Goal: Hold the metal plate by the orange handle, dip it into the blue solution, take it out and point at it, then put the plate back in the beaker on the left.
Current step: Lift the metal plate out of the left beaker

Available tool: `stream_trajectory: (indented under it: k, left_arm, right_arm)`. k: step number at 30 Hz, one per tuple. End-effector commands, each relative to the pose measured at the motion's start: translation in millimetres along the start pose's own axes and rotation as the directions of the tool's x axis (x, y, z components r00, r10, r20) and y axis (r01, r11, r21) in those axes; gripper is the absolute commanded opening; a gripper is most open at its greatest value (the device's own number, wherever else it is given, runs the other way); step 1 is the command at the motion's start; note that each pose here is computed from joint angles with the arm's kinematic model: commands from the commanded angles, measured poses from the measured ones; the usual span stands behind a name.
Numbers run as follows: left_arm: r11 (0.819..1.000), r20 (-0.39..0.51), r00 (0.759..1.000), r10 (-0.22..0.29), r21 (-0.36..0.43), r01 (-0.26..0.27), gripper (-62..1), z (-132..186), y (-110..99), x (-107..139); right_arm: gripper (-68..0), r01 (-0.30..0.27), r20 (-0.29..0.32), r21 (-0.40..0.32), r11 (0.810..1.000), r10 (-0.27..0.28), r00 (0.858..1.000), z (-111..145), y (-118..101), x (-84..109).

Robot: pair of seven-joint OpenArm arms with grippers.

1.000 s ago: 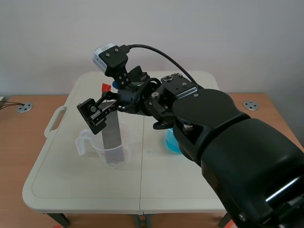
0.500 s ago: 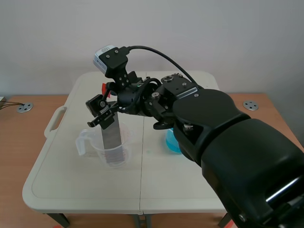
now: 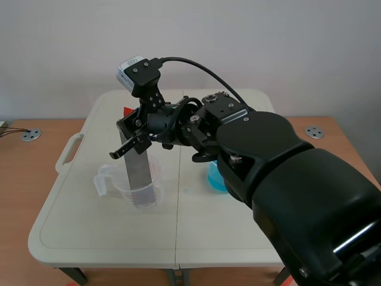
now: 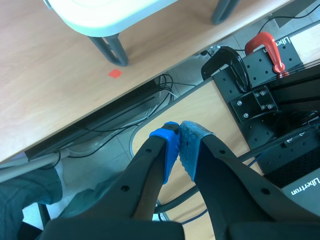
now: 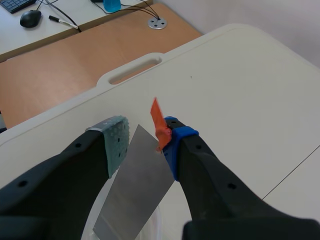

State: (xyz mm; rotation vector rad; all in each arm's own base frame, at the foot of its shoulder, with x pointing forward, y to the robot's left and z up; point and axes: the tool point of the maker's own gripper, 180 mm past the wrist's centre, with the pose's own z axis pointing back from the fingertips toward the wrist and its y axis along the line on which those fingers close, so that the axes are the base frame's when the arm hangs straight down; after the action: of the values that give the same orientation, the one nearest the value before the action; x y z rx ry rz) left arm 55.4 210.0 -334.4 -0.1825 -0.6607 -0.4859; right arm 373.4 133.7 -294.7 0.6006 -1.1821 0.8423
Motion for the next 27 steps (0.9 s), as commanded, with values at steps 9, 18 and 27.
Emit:
stream_trajectory:
  k: [9,18,27]
  left_arm:
    - [1.000,0.027,1.000,0.009,-0.005,-0.009,-59.4,-0.4,-2.9,6.7]
    - [1.000,0.027,1.000,0.009,-0.005,-0.009,-59.4,-0.4,-2.9,6.7]
    - [1.000,0.026,1.000,0.009,-0.005,-0.009,-59.4,-0.4,-2.9,6.3]
  right_arm:
    - [-66.3,-0.022,0.060,-0.006,1.000,0.022,0.998,-1.2,-6.8,22.3]
    - [-66.2,-0.047,0.144,0.102,0.994,0.032,0.989,14.4,6.5,26.9]
    - [-66.2,-0.097,0.217,0.095,0.991,0.074,0.973,35.8,15.3,32.4]
